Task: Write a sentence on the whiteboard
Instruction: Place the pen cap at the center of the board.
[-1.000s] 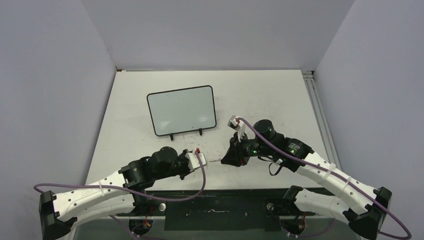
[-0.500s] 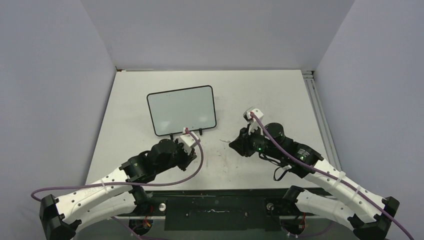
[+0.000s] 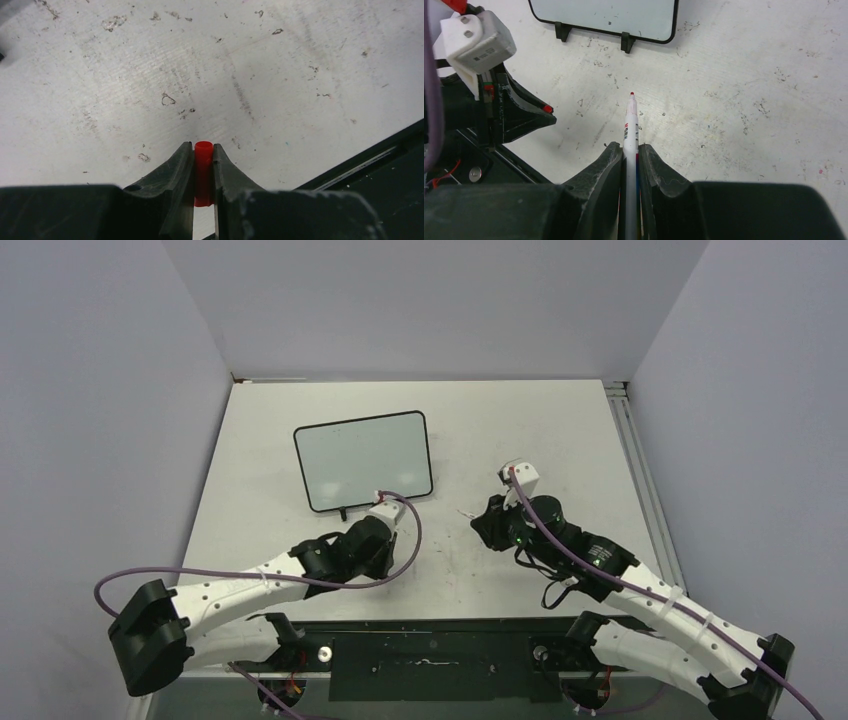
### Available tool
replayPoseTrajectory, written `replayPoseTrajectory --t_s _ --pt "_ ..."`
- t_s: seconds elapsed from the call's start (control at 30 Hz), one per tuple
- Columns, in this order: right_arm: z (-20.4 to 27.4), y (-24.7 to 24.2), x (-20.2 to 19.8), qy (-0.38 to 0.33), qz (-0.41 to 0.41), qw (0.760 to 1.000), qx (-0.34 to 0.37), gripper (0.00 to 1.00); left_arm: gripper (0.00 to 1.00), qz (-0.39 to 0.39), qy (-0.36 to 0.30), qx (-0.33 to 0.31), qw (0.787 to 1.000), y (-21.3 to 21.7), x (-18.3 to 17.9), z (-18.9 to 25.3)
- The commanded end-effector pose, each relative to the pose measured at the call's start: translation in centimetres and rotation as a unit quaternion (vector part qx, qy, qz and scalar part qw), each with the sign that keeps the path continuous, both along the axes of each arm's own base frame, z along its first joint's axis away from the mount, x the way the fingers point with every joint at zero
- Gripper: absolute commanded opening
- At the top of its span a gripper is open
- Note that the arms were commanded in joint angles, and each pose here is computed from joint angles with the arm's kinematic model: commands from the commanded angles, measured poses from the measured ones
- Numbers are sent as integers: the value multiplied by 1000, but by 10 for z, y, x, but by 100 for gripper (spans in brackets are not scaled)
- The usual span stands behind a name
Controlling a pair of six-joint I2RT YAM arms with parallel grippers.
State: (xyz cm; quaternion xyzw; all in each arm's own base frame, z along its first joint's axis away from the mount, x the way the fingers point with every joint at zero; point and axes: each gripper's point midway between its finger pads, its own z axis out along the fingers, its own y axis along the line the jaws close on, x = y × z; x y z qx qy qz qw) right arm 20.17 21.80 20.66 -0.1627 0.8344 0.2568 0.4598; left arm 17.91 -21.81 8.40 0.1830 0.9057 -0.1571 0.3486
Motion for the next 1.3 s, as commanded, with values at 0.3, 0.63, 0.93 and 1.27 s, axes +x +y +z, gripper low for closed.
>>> replayPoseTrajectory --t_s 0.3,0.63,0.93,1.27 --pt "6 -7 5 -19 -31 999 27 5 8 44 52 36 997 -3 5 -47" --pt "0 -6 5 -13 -31 999 25 5 29 48 64 42 996 -1 2 -63" --pt "3 -6 8 -17 -36 999 27 5 47 77 34 35 996 5 14 -47" --pt "6 -4 12 -22 -43 998 35 5 69 152 -13 -26 988 28 54 -2"
